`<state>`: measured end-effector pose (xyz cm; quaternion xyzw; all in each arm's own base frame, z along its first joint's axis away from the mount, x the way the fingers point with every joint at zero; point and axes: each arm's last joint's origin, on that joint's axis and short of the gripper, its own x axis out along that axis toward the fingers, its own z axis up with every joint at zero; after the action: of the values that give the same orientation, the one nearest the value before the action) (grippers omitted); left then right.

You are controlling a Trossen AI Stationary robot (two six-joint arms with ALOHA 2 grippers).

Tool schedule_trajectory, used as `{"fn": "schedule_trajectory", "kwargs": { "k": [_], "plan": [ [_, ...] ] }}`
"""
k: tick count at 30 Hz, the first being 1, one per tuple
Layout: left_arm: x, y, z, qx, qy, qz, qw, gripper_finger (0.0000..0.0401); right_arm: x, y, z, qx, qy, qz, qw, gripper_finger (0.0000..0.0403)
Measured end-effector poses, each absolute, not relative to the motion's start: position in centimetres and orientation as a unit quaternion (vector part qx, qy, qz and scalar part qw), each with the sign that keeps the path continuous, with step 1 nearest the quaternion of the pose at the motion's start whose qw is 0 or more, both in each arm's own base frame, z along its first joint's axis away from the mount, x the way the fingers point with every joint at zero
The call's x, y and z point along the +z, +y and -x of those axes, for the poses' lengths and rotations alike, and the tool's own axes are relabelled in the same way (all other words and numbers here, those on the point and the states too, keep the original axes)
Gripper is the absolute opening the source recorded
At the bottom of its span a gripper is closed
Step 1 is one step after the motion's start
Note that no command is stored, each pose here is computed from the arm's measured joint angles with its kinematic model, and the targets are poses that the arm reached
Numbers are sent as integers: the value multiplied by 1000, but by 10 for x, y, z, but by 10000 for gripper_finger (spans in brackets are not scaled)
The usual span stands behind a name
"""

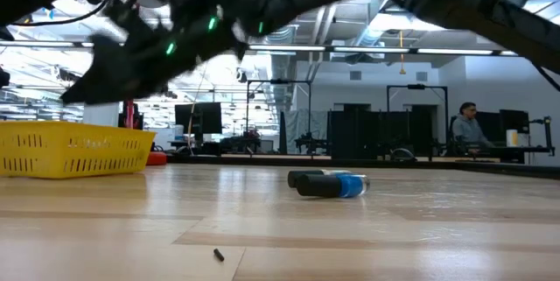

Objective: Pick & Place Nail Polish
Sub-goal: Put the yellow nail polish bottle into the yellow basket

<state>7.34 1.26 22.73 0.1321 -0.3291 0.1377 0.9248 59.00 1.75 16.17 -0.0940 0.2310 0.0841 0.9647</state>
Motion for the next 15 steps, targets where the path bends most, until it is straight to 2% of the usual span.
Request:
{"fn": "schedule_trajectory", "kwargs": {
  "k": [2,7,11,15],
  "plan": [
    [227,13,-73,142,-328,-134,924,14,189,21,-579,97,257,110,955,234],
    [227,14,-73,149,-326,-136,923,14,286,29,-529,125,305,147,933,222],
    [225,16,-74,154,-314,-138,927,14,316,31,-487,139,399,140,895,201],
    [221,17,-77,159,-287,-140,934,14,353,27,-438,102,477,123,864,178]
  ]
}}
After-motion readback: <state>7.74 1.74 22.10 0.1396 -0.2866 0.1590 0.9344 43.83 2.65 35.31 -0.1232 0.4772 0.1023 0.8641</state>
